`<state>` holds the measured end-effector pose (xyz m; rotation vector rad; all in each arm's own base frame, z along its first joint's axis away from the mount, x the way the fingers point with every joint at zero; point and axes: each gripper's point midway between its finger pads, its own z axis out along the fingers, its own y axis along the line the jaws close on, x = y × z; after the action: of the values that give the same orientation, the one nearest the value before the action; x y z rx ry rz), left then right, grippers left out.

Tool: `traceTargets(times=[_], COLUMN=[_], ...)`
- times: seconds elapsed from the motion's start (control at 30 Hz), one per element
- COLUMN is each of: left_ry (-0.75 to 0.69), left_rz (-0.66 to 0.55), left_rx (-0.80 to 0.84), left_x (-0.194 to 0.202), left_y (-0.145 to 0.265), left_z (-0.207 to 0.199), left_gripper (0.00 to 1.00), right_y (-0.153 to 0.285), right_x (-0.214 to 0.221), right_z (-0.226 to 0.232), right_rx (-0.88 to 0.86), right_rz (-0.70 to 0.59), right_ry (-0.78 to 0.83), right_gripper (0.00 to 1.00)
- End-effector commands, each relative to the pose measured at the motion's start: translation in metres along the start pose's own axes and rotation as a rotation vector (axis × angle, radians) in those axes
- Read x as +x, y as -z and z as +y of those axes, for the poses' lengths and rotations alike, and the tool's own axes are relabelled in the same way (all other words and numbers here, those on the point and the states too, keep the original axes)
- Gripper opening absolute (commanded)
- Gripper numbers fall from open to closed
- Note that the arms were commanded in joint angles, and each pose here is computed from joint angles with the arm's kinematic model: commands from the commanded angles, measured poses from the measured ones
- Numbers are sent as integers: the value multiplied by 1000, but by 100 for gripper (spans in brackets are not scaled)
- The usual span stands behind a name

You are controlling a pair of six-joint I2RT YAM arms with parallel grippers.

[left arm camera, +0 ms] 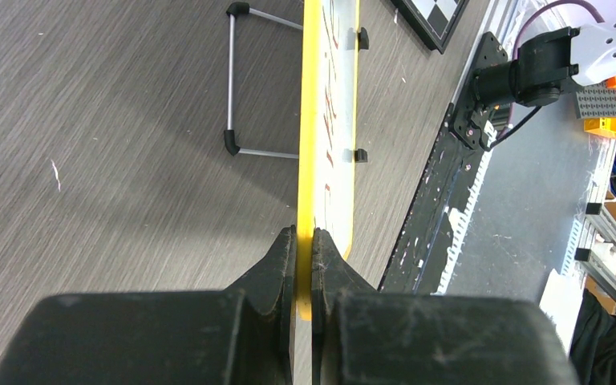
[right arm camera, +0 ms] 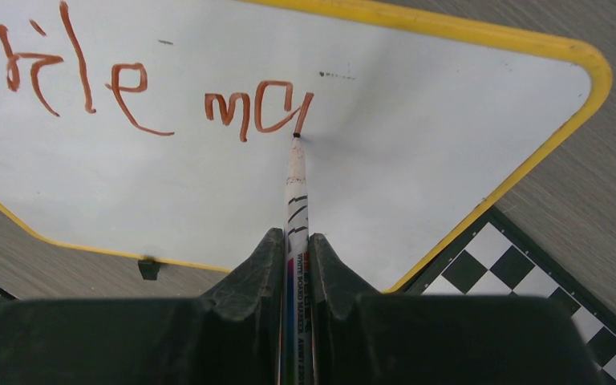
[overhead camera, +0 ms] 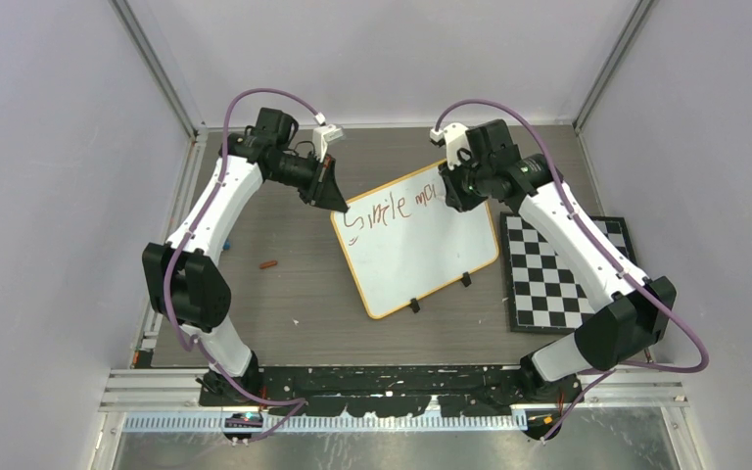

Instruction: Write a sentence on the whiteboard

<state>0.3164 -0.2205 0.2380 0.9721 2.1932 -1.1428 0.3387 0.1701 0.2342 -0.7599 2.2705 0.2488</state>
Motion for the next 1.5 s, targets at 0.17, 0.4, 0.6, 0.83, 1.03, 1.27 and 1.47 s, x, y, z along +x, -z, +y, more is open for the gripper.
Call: traceTargets(times=[0.17,0.4,0.6,0.83,1.03,1.27,1.47], left_ry=[-42,-42,-44,-46,-45,-45,-47], left_rz=[1,1,-1,0,3,1,3], left_rx=[-15,-15,-17,-18,-18,-15,-16], left_x=[-1,0,-2,-2,-1,-2,0], left_y=[1,1,2,2,1,1,1], left_z=[-3,-3,-3,-3,-1,-2,-2], left_gripper=[0,0,0,0,0,0,0], right_y=[19,37,29,14,9,9,9], right_x=[-14,-44,-53,-53,-39,-15,3], right_z=[-7,-10,-18,-23,-22,-13,-6], right_rx=[35,43,71,86,84,51,32], right_rz=[-55,-136,-144,-124,-91,-53,-33], right_ry=[32,37,42,40,43,20,4], right_gripper=[0,0,0,0,0,0,0])
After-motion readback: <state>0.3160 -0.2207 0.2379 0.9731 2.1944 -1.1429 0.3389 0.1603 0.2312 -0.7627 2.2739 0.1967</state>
